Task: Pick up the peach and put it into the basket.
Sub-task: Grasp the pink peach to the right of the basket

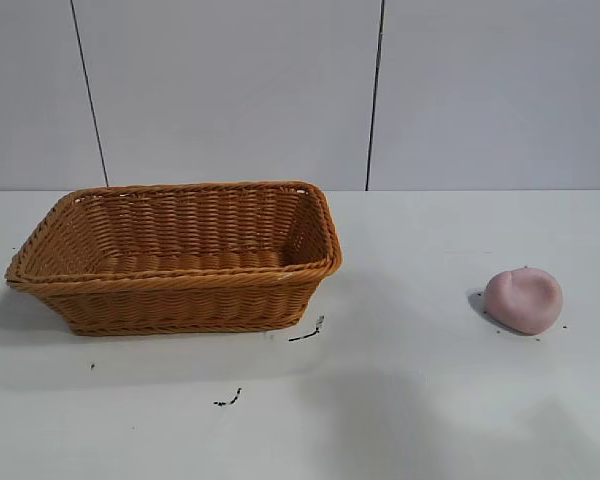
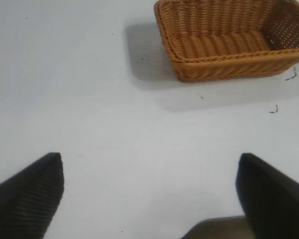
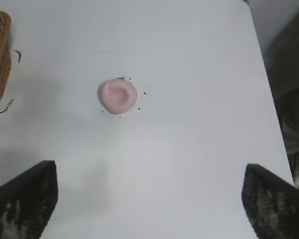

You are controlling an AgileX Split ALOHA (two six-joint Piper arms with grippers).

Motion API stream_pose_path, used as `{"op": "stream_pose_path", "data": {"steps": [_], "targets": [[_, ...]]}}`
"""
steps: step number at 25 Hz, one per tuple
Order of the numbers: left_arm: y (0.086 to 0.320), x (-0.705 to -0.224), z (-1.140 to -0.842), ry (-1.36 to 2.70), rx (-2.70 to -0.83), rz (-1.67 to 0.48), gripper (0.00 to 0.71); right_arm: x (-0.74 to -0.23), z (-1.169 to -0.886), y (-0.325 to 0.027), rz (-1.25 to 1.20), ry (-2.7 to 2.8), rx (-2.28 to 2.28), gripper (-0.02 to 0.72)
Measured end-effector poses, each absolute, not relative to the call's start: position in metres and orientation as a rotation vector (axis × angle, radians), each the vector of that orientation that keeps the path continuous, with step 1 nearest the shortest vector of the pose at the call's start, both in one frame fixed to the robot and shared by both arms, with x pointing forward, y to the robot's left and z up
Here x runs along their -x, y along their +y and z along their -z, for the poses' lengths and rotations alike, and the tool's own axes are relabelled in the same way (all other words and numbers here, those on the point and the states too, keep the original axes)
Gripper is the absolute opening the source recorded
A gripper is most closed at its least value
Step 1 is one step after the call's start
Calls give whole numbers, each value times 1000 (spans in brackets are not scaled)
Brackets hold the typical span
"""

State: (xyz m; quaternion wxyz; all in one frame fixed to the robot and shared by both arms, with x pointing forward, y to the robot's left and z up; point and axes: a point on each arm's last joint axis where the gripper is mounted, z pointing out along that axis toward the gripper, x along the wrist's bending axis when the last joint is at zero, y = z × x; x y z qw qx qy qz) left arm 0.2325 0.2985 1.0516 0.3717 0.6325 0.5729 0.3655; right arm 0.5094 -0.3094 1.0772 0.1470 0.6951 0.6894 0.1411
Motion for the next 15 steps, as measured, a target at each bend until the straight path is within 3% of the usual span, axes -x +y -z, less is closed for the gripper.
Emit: {"op": "stream_pose_path", "data": {"steps": [7, 15], "targets": [[298, -232, -1052, 1469, -1621, -937, 692, -587, -1031, -283, -283, 2184, -1957, 689], [298, -232, -1052, 1469, -1621, -937, 692, -617, -985, -272, -228, 2212, -1974, 689]]}}
